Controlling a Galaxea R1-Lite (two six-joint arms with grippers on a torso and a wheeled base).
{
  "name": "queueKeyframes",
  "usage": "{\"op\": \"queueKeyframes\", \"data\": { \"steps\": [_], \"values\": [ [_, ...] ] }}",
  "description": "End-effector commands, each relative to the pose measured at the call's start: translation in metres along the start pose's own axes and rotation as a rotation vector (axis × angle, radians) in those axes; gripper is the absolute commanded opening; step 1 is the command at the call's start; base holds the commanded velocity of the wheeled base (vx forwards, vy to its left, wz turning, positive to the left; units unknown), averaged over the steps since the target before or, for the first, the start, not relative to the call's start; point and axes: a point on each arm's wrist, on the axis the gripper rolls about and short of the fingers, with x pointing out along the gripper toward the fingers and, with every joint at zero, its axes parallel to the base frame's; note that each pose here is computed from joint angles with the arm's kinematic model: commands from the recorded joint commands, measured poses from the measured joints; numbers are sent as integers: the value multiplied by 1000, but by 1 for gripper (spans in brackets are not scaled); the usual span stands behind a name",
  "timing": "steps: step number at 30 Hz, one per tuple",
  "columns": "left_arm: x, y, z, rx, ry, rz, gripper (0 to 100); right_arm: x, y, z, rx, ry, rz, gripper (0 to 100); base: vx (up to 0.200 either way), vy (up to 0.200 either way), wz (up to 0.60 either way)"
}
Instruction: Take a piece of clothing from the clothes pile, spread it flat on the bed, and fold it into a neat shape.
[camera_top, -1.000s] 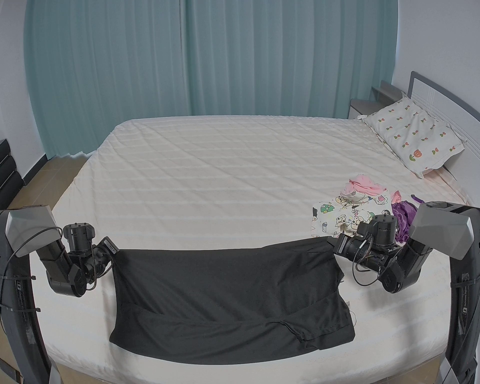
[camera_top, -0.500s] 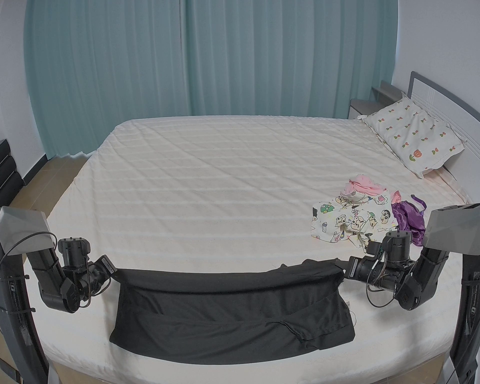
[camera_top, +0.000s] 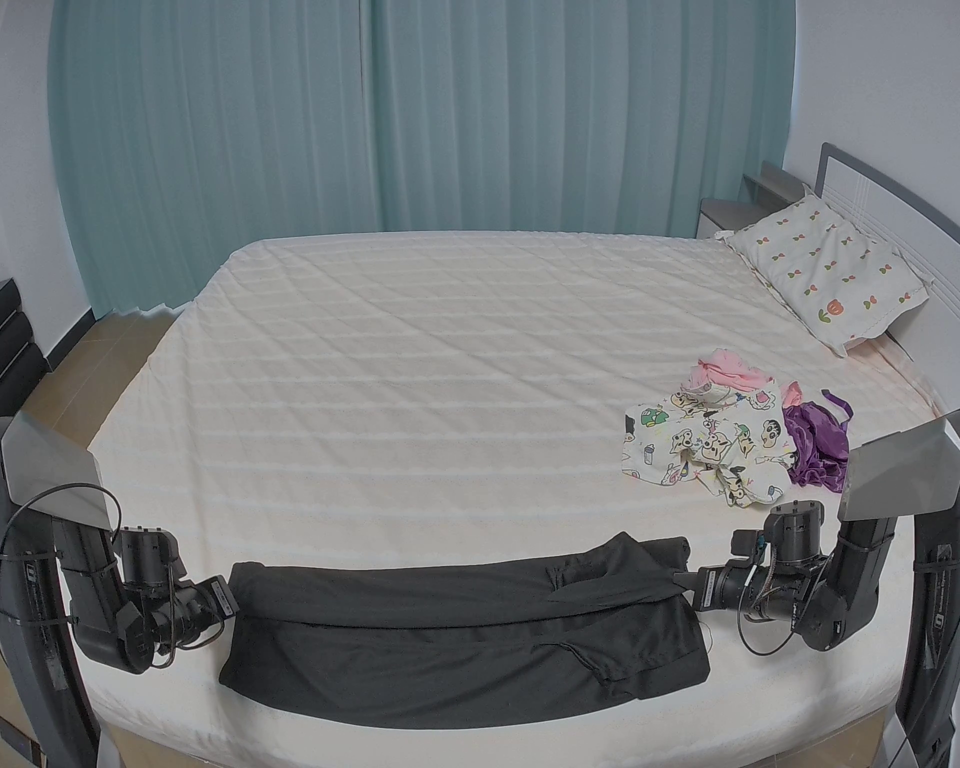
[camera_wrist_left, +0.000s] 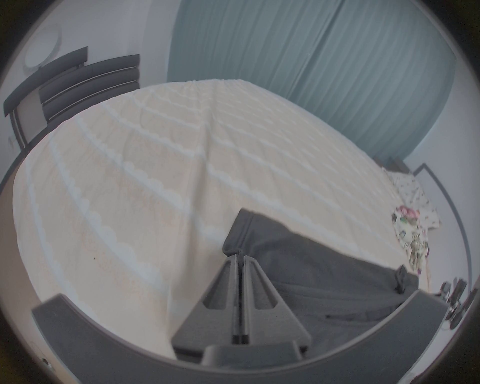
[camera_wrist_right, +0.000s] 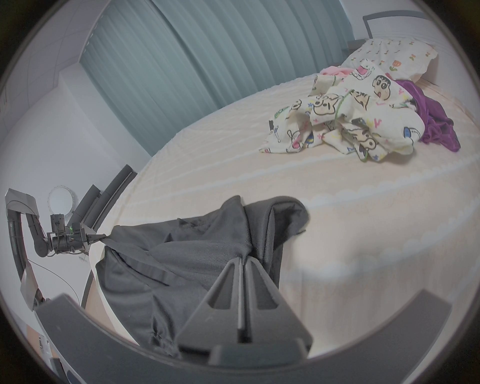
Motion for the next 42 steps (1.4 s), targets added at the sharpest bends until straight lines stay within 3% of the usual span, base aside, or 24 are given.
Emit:
{"op": "queueKeyframes", "data": {
  "steps": [1, 2, 3, 4, 9, 14, 19, 21, 27, 31, 36, 42],
  "values": [
    [4, 9, -20, 31, 92, 36, 0, 3, -1, -12, 2, 49, -6, 0, 0, 0, 0],
    [4, 10, -22, 36, 102, 40, 0, 4, 0, -14, -1, 55, -7, 0, 0, 0, 0],
    [5, 11, -25, 40, 113, 46, 0, 5, 0, -16, 0, 65, -9, 100, 0, 0, 0],
    [5, 11, -25, 40, 113, 46, 100, 5, 0, -16, 0, 65, -9, 100, 0, 0, 0],
    [1, 13, -29, 55, 117, 46, 100, 5, 3, -14, -6, 56, -2, 100, 0, 0, 0],
    [-10, 16, -28, 31, 66, 37, 100, -5, 2, 7, 21, -29, 3, 100, 0, 0, 0],
    [-15, 24, -16, -74, -23, 33, 100, -17, 14, 33, 104, -124, 46, 100, 0, 0, 0],
    [-19, 23, -6, -183, -77, -10, 100, -15, 21, 40, 125, -145, 75, 100, 0, 0, 0],
    [-35, 7, 18, -384, -123, -197, 100, 16, 39, 19, 133, -56, 122, 100, 0, 0, 0],
    [-32, -7, 18, -463, -99, -259, 100, 35, 41, 7, 128, -12, 128, 100, 0, 0, 0],
    [-22, -8, 7, -469, -52, -245, 100, 33, 41, 3, 140, 50, 102, 100, 0, 0, 0],
    [-16, -9, 0, -456, -27, -233, 100, 30, 38, 4, 135, 44, 81, 100, 0, 0, 0]
  ]
}}
